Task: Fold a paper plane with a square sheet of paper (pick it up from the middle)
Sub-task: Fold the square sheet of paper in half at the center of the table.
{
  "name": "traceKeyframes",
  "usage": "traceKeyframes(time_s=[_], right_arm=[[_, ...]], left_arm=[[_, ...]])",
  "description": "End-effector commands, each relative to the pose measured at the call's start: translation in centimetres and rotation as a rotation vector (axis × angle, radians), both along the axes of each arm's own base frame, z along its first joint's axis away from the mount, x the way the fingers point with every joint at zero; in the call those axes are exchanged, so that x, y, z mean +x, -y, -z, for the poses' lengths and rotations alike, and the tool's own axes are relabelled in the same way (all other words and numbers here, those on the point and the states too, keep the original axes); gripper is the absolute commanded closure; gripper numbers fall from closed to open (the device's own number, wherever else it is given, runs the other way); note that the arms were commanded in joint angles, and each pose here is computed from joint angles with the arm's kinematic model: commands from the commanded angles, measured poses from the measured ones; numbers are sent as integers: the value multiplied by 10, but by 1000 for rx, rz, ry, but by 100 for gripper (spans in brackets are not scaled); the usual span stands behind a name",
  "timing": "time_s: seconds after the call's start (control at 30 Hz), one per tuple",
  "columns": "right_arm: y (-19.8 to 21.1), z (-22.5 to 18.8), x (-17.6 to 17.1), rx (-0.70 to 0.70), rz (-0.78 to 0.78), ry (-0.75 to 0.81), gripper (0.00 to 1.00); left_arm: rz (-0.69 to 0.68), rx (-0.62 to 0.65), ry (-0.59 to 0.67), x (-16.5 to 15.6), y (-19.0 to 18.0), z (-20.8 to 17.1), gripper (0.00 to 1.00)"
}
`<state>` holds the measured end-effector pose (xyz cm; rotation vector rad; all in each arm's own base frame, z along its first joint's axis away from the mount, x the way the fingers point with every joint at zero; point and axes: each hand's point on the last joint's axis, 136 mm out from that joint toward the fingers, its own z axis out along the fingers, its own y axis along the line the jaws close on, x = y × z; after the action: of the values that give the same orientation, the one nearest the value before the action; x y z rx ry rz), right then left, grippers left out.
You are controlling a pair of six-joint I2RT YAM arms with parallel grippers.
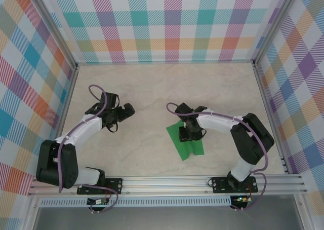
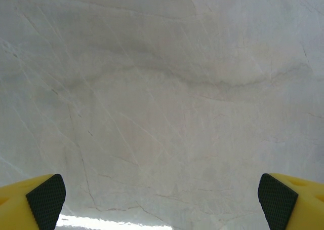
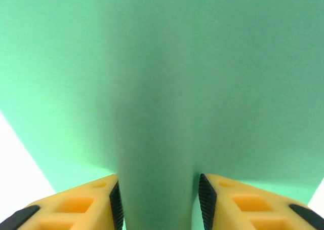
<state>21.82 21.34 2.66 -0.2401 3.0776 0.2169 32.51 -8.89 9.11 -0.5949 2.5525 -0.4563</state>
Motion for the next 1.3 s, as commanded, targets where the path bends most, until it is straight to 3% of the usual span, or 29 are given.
traceKeyframes(time_s=[0.0, 0.23, 0.37, 0.47, 0.57, 0.8, 0.87, 0.97, 1.27], right_arm=[[-52, -34, 8, 289, 8, 27, 64], [-124, -91, 23, 753, 3, 22, 70], [-139, -97, 29, 832, 7, -1, 68], [-130, -75, 37, 746, 56, -4, 67], [-109, -46, 46, 568, 97, 34, 60], [-67, -16, 61, 297, 124, 144, 29], [-61, -16, 66, 258, 121, 169, 25], [-57, -16, 72, 223, 121, 183, 25], [-49, 7, 80, 212, 184, 134, 39]], left_arm=[[-8, -90, 30, -3, 17, -4, 0], [59, -229, 83, -9, 53, -11, 6], [79, -300, 97, -15, 64, -19, 7], [88, -346, 106, -19, 70, -18, 8], [90, -377, 97, -22, 74, -12, 9], [113, -389, 72, -28, 83, -4, 8], [121, -389, 71, -29, 85, -4, 8], [137, -386, 75, -31, 88, -3, 6], [178, -368, 93, -32, 100, -2, 0]])
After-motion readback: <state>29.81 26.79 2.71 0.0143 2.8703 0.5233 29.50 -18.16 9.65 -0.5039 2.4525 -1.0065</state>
